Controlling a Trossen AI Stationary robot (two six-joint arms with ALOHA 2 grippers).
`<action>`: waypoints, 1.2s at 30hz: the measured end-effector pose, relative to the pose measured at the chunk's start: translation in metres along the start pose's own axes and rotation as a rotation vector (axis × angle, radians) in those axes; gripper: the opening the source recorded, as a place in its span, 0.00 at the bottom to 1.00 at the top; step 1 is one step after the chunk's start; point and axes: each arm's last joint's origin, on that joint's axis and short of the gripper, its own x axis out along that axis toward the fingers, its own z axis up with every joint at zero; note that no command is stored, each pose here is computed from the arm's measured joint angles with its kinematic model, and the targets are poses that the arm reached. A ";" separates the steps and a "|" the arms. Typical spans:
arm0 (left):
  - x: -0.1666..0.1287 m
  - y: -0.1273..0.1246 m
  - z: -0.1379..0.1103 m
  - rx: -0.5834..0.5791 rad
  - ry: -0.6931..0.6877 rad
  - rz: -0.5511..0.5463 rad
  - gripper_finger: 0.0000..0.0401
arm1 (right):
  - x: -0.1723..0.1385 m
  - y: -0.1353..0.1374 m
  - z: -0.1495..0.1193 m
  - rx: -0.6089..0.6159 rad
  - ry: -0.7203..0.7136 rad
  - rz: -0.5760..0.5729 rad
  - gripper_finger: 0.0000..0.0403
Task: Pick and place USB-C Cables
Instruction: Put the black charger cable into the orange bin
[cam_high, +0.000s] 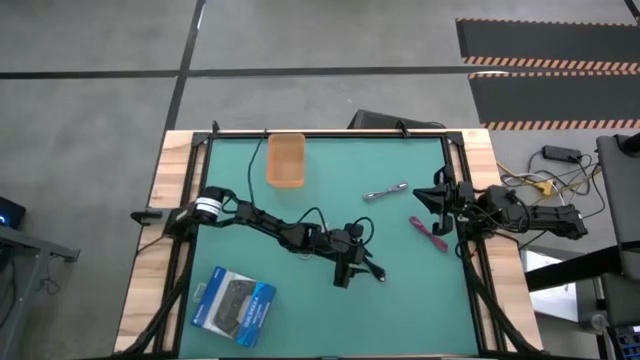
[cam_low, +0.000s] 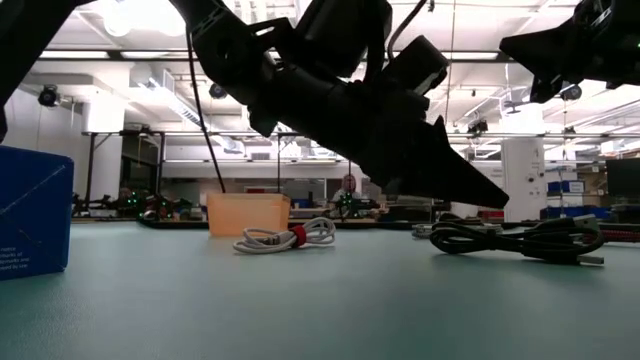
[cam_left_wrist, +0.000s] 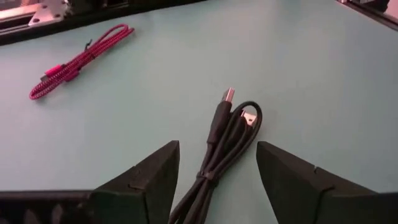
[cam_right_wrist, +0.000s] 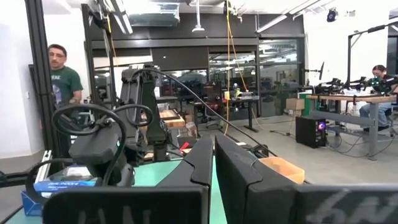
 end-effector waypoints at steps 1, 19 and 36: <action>0.001 0.000 -0.001 0.000 0.005 -0.001 0.50 | 0.000 0.000 0.000 0.000 0.000 0.000 0.02; 0.010 0.005 -0.016 -0.008 0.051 0.029 0.49 | 0.000 0.000 -0.001 -0.007 0.011 0.000 0.02; 0.009 0.005 -0.023 -0.016 0.091 0.055 0.49 | 0.000 0.000 -0.001 -0.006 0.014 0.000 0.02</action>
